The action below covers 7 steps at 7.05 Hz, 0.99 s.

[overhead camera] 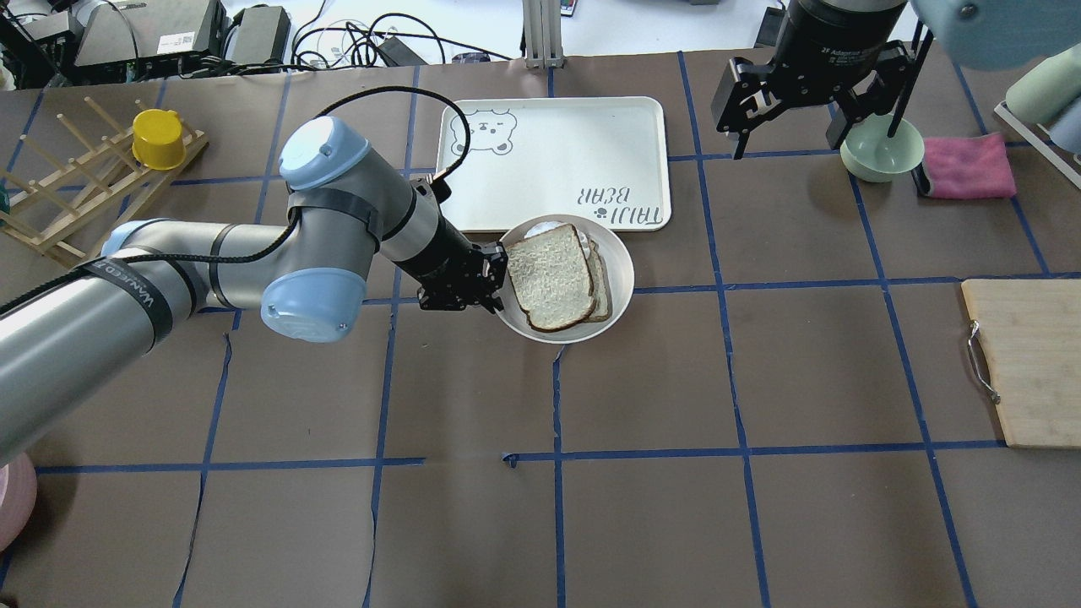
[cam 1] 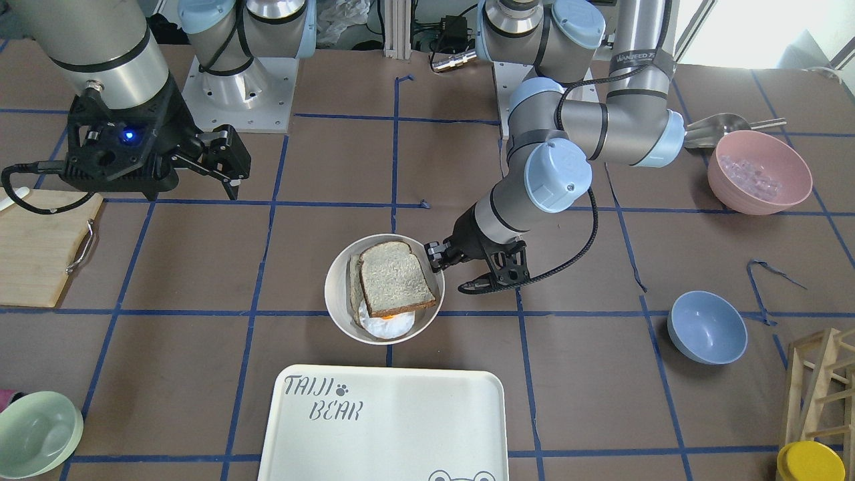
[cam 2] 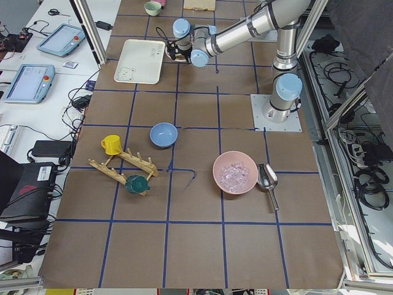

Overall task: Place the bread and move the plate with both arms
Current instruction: 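Slide the plate farther away onto the white tray with the left gripper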

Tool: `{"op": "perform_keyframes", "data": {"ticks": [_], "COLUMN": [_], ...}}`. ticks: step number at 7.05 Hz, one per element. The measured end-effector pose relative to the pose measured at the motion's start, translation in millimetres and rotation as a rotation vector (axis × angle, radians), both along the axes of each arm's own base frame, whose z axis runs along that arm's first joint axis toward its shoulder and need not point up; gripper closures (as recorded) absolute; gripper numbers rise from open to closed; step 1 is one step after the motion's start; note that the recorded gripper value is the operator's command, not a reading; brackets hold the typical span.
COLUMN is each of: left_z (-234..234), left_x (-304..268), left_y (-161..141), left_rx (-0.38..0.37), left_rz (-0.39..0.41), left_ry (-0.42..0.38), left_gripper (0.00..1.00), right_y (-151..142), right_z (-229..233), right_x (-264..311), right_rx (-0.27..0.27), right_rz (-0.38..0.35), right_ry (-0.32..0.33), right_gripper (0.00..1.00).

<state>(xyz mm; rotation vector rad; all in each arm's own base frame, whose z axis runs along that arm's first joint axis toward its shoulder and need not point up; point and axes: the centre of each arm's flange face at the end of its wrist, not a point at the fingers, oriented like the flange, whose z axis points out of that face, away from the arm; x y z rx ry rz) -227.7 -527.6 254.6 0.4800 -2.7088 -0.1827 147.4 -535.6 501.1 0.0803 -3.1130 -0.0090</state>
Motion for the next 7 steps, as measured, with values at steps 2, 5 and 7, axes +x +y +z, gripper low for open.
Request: {"op": "perform_keyframes", "data": {"ticks": [2,5,7], "left_z": [30.7,16.2,-0.7], "left_x": [1.4,-3.7,-7.9], "left_y": [-59.2,-131.5,-173.7], "left_rx": [0.001,-0.039,-0.062], "left_rz": [-0.013,-0.090,-0.100], "left_ry": [-0.005,0.000,0.007], "left_gripper": [1.00,1.00,1.00], "right_y": [0.1,0.3,0.0], "right_z": [-0.5,-0.3,-0.1], "right_x": [0.2,0.4,-1.1], "right_rx": [0.001,-0.001,-0.001], "right_rz": [0.001,0.003,0.000], "right_ry": [0.001,0.007,0.008], "right_gripper": [0.00,0.00,0.00]}}
